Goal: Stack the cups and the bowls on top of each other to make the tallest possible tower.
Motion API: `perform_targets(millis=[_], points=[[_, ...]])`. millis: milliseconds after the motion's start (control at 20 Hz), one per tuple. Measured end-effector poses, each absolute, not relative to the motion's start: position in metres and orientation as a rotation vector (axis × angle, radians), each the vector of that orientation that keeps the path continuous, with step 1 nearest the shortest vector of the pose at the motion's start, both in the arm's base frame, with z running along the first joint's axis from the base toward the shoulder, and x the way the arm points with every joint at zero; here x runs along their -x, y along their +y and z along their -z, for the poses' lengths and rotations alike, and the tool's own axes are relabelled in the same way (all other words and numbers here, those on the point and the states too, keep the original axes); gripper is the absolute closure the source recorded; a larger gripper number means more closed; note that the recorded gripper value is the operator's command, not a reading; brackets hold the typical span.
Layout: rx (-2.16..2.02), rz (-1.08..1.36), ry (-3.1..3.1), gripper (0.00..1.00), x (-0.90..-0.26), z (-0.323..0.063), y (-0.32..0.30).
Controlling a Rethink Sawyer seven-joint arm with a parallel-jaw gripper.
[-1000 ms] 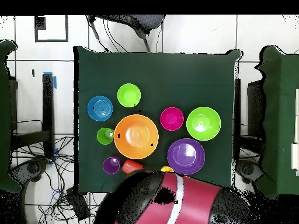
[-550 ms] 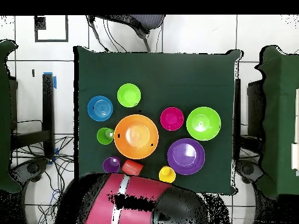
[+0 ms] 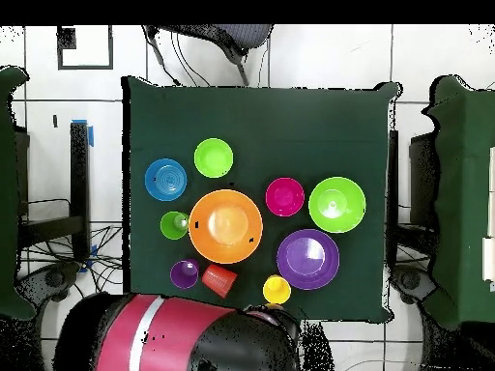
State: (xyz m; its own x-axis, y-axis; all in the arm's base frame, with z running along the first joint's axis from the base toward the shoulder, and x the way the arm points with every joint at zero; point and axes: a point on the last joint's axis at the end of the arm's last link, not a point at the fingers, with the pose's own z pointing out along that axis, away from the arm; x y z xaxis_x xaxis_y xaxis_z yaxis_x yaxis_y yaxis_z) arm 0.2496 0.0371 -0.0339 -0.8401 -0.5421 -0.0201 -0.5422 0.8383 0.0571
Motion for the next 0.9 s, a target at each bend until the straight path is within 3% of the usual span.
perform_targets(millis=[900], points=[[0.714,-0.085,2.883,1.00,-0.268,0.047,0.036]])
